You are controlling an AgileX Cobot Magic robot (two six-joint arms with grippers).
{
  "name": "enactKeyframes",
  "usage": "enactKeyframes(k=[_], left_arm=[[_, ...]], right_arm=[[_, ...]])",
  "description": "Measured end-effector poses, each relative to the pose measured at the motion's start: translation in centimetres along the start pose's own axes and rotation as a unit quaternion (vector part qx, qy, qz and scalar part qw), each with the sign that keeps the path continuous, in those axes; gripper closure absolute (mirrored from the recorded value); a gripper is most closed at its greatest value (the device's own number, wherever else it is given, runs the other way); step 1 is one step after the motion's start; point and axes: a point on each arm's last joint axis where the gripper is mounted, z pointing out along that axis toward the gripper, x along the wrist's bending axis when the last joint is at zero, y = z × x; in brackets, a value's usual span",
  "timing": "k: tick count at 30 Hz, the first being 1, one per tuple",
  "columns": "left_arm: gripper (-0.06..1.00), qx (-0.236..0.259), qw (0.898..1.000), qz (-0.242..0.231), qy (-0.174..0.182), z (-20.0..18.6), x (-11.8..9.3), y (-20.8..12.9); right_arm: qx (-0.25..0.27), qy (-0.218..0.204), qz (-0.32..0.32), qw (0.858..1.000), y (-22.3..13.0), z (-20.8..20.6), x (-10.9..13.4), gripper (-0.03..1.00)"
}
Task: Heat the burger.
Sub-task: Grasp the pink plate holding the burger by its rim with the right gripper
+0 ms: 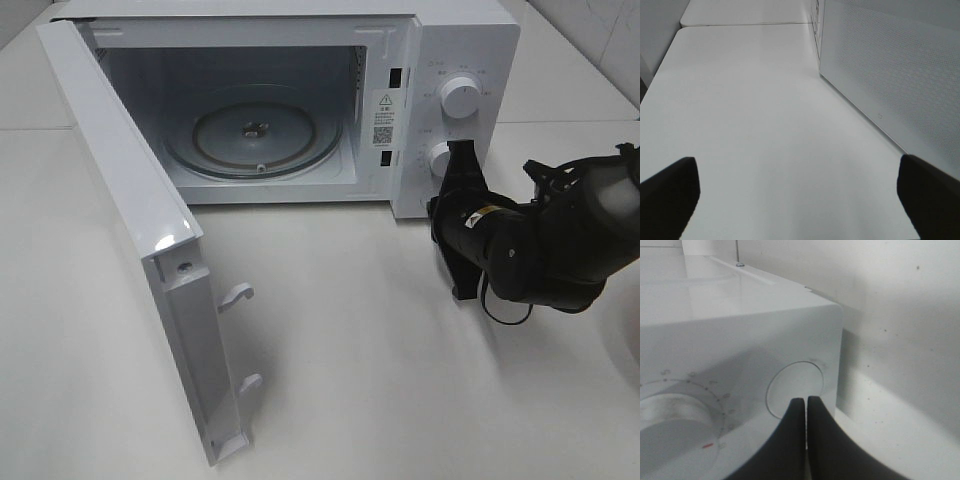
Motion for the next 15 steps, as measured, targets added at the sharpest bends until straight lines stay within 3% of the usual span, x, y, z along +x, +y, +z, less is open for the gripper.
enactKeyframes(k=[10, 13, 15], left_arm=[[-0.05, 0.0, 1.0, 0.0, 0.0, 0.0, 0.0, 0.0], [-0.05, 0.0, 1.0, 0.0, 0.0, 0.0, 0.0, 0.0], [-0.05, 0.0, 1.0, 0.0, 0.0, 0.0, 0.0, 0.0]], right_arm=[[0.006, -0.001, -0.018, 1.0, 0.4, -1.8, 0.1, 0.97], [0.01, -0.008, -0.058, 0.998, 0.7, -2.9, 0.2, 0.97], [0.017, -0.01, -0.123, 0.992, 0.9, -4.1, 0.6, 0.97]])
